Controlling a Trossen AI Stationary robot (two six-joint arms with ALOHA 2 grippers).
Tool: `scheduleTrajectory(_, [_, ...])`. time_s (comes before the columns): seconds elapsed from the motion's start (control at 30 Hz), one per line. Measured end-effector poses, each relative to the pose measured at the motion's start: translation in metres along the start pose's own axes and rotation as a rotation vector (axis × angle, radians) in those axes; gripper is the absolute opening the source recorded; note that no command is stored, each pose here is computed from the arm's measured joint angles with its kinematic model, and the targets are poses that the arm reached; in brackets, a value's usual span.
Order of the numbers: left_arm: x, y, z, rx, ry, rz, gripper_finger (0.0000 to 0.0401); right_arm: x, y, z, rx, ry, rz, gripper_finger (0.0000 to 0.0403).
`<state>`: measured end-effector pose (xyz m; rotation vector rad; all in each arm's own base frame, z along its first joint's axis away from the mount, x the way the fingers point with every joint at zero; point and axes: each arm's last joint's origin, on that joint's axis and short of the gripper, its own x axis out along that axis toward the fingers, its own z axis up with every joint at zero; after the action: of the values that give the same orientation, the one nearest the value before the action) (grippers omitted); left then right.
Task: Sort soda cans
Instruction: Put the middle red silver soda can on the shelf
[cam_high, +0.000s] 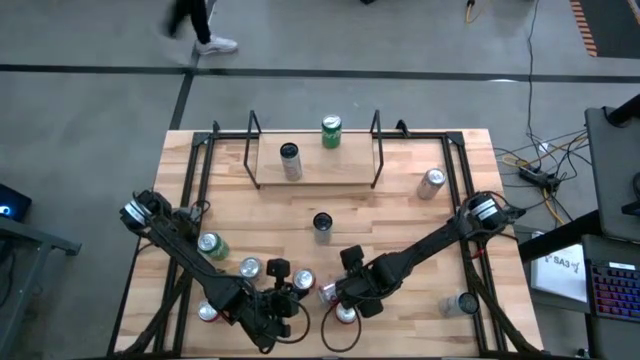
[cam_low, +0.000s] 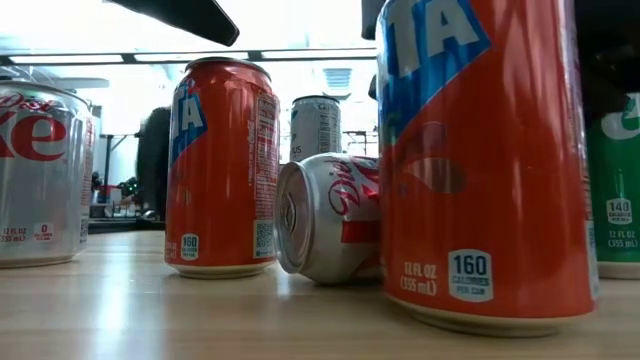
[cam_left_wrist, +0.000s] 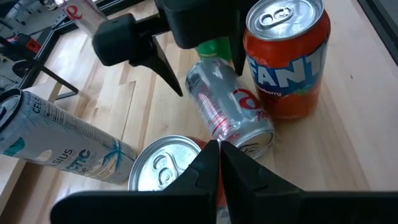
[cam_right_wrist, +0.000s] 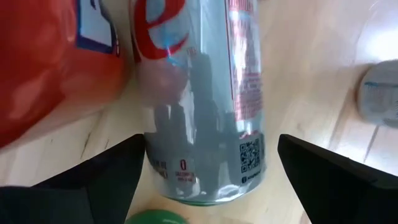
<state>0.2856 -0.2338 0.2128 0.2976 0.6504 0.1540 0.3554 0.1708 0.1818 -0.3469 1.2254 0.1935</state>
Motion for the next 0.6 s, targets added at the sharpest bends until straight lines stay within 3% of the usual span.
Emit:
scheduleTrajectory(0.13, [0.000,0.000,0.000,0.000,0.000,0.002,0.0000,0.000,-0.004,0.001,0.006,0.000,-0.003,0.0344])
scheduleTrajectory(0.3, [-0.002,0.000,0.000,0.005,-0.021,0.044,0.0000,0.001,-0.009,0.001,0.017,0.003,-0.006,0.0289])
scheduleTrajectory(0.47, [-0.009,-0.004,-0.001,0.030,-0.068,0.125,0.0000,-0.001,-0.013,0.000,0.023,0.014,-0.007,0.0224])
scheduleTrajectory(0.6, [-0.017,-0.005,-0.001,0.044,-0.114,0.215,0.0000,-0.006,-0.016,0.000,0.027,0.016,-0.010,0.0204])
